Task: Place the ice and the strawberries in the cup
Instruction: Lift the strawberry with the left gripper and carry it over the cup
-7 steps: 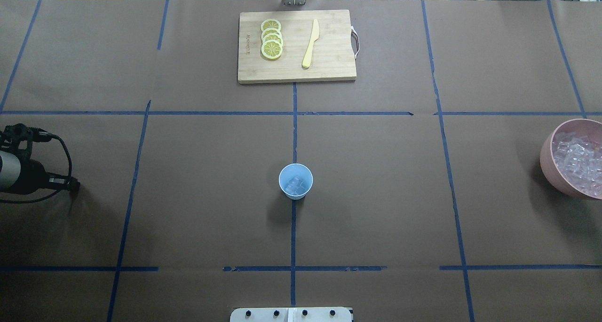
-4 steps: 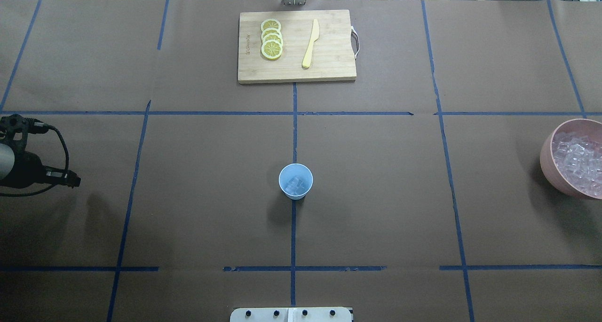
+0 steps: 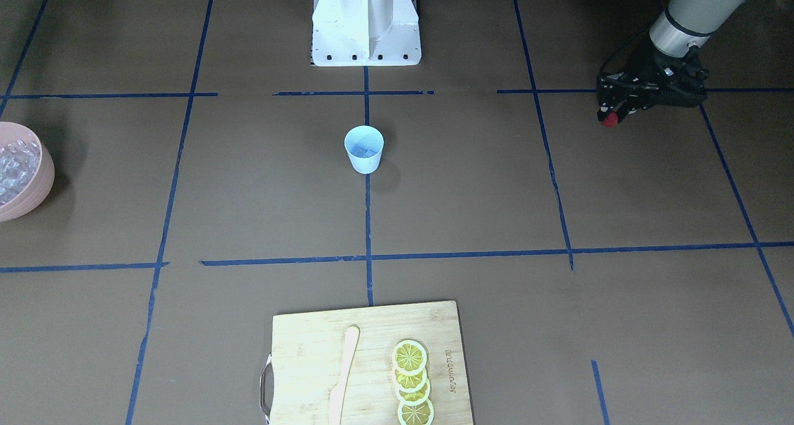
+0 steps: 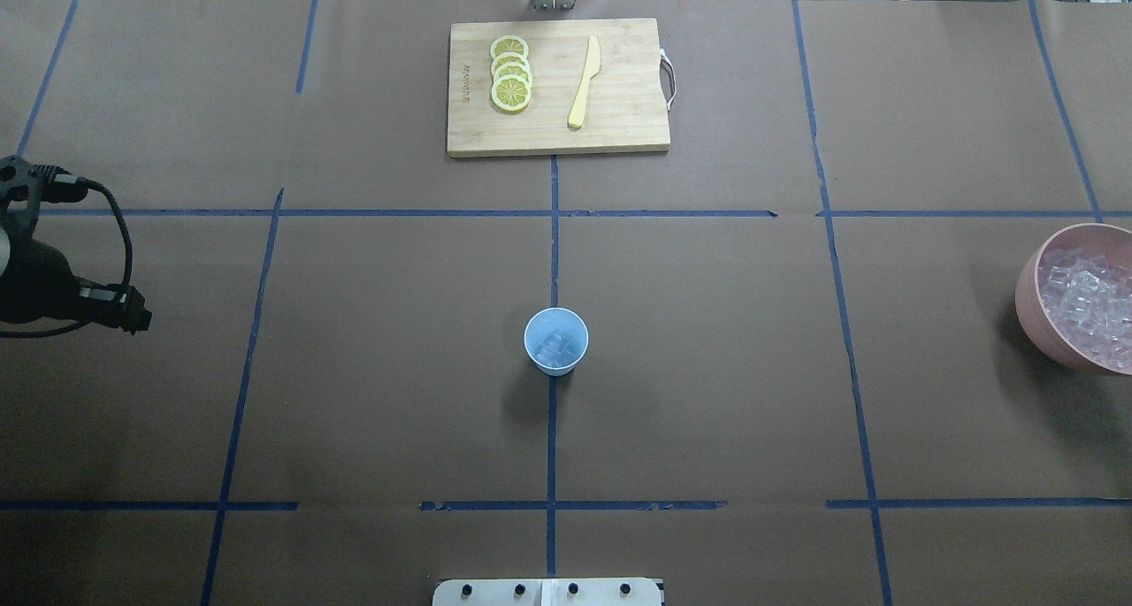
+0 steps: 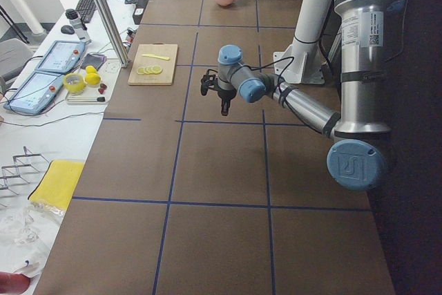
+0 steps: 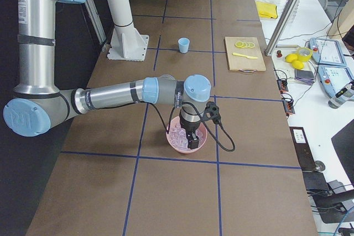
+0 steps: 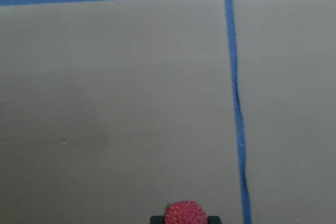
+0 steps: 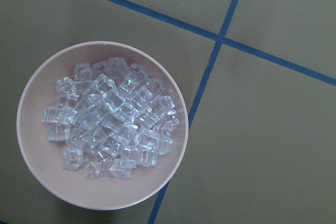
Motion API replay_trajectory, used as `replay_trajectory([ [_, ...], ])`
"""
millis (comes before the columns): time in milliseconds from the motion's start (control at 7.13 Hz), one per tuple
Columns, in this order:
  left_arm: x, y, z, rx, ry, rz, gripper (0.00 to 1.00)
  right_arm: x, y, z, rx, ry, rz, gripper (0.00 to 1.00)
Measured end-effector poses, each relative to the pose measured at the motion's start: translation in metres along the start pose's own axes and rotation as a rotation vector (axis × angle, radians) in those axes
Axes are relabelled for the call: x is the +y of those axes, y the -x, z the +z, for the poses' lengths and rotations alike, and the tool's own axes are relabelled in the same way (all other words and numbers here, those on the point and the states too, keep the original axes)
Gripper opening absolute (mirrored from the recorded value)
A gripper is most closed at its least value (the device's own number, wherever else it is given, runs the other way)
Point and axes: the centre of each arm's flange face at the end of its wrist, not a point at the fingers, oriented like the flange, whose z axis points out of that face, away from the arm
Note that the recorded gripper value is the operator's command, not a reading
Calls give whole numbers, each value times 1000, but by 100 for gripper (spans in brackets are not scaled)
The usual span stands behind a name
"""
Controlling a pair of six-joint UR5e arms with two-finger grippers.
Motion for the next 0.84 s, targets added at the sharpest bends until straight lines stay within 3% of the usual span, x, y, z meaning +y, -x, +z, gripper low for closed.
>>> replay_trajectory([
  [281,-26,-90,-23,-25,-8,27,0,-1,1,-1,1,-2,13,99],
  [561,-18,-207,-12,-61,11,33,0,-2,2,-2,2,-6,29,99],
  [842,-24,-306,-1,-42,12,-39,0,-2,2,-2,3,-7,32,99],
])
